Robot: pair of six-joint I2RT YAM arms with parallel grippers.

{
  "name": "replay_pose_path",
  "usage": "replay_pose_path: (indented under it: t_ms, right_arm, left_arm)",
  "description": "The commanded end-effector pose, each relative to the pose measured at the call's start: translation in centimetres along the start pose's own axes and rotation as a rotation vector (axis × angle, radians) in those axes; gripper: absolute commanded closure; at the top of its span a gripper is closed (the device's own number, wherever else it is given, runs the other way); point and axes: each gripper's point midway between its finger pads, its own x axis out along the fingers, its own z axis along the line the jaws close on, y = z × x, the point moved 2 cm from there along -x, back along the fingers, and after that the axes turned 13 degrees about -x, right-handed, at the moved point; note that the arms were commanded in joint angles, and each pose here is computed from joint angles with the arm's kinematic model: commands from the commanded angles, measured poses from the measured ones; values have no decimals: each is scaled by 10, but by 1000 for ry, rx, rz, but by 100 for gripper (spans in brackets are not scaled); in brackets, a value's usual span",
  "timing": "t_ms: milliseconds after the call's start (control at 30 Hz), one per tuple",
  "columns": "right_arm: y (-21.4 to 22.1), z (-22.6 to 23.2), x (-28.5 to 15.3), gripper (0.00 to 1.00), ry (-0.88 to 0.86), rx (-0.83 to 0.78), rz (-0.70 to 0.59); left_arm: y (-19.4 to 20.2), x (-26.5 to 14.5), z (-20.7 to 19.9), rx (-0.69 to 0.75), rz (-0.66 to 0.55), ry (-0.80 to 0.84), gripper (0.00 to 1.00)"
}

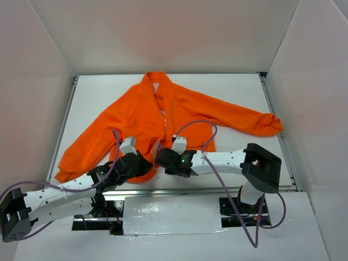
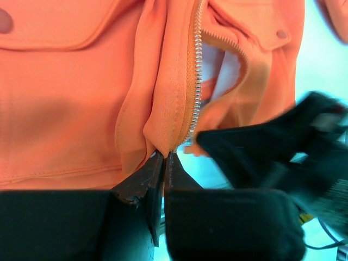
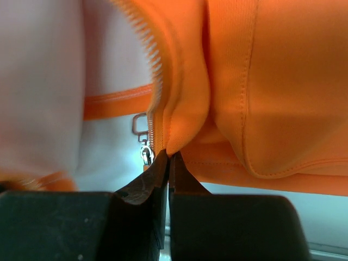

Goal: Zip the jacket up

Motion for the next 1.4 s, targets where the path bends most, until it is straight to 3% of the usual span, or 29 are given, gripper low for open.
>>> replay_pose_path:
  t_ms: [0,167,300,367,533,633,700,800,900,933,1000,1067,1167,1200,1367]
  right_arm:
    - [1,5,7,100,46,97,-35]
    - [-3,4,-8,100,-70,213,-99]
    - [-3,8,-7,96,-45,130,-70]
    - [9,4,-1,100,-26,116,-31]
    - [11,13,-7,100,-198,120,-74]
    - [-5,23,-15,100,-234,5,-125]
    - [-14,10,-13,100,-147,-118,-112]
    - [-72,2,-7,100,-49,-188,-83]
    - [-167,1,-20,100,-25,-180,-232]
    - [-206,9,-59,100,-90,-155,-353]
    - [-236,23,-117,100,-219,-170,-545]
    - [-218,18,-156,100,-386,-141,-621]
    - [-145,6,-99,100,-437,-103,-470]
    - [-112,-6,-59,100,-375,-110,-373]
    - [-115,-13,-14,100,-225,-132,-395]
  left_arm:
    - [-18,-5,-8,-15,-80,7,100]
    - [-16,-3,-5,-6,-89,68,100]
    - [-17,-1,-4,-12,-104,77,100]
    - [-17,0,-4,-9,-103,68,100]
    - [-16,3,-4,-1,-103,71,100]
    - [-19,2,-6,0,-114,70,100]
    - [-22,0,-2,-12,-127,32,100]
    - [-32,-4,4,-49,-172,-51,100]
    - [-48,-13,-8,-77,-223,-88,100]
    - [-52,-15,-12,-77,-230,-88,100]
    - [-59,-23,-24,-56,-239,-67,100]
    - [-63,-31,-30,-53,-243,-30,100]
    - [-62,-33,-28,-38,-243,15,100]
    - [-57,-28,-16,-28,-239,-2,100]
    - [-48,-17,-13,-10,-207,-3,100]
